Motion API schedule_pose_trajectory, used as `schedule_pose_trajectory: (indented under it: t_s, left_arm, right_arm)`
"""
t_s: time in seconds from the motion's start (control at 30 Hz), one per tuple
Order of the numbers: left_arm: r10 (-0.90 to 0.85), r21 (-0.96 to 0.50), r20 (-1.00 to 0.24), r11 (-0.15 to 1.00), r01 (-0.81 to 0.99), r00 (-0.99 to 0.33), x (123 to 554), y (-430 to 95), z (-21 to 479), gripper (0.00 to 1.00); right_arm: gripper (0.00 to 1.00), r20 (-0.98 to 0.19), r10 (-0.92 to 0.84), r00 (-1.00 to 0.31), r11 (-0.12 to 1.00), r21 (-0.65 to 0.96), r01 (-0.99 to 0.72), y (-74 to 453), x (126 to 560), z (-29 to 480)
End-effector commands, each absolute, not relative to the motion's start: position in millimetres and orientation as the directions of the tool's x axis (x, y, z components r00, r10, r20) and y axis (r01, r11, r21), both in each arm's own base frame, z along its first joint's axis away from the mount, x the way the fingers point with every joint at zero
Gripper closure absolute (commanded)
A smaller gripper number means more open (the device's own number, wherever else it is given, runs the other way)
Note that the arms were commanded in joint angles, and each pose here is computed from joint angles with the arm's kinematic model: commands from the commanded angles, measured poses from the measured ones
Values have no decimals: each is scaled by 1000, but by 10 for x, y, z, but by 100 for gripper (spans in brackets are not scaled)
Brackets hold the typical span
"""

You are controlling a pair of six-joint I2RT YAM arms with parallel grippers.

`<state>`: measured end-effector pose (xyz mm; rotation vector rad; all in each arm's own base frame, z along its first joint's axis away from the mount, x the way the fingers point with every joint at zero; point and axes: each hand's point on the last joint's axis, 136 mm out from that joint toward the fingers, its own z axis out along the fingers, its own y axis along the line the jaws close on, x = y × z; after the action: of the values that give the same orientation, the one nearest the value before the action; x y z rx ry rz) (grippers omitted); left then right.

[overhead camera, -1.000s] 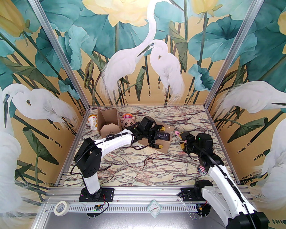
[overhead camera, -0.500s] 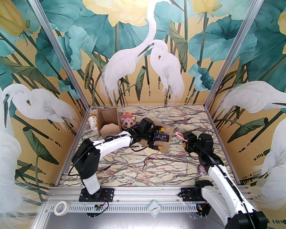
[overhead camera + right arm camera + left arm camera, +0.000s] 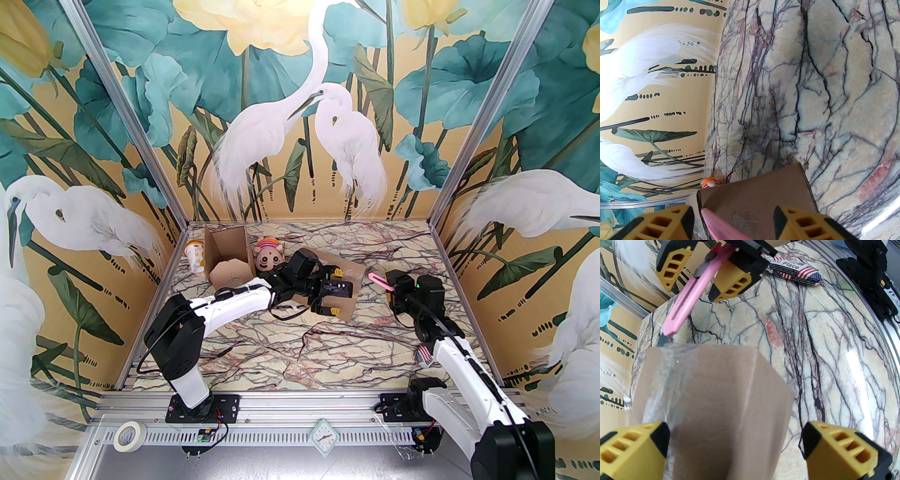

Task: Unpack the express box

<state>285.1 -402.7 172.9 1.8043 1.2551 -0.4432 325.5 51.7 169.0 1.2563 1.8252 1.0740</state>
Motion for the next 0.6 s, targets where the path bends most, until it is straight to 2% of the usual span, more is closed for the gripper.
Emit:
schedule_pose_trajectory:
  t_s: [0.0,0.2,0.43,0.57]
  left_arm:
    - [556,467,-711,-86,880,431,2822,-4019,1868,1]
    - [557,468,-712,-76,880,427,2814,-3995,1869,1]
    - [563,478,-711,-53,877,421,2842,-3976,1894,1]
    - [558,490,-716,-28,871,421,2870,-3975,1980,1]
  right_arm:
    - [73,-107,948,-301,213,914,344,487,3348,1801]
    - [48,-136,946,-293,230,921,315,466,3394,1835]
    - [38,-169,940,-297,246,938,243,465,3432,1900]
    - [28,-192,922,-336,272,939,212,477,3407,1922]
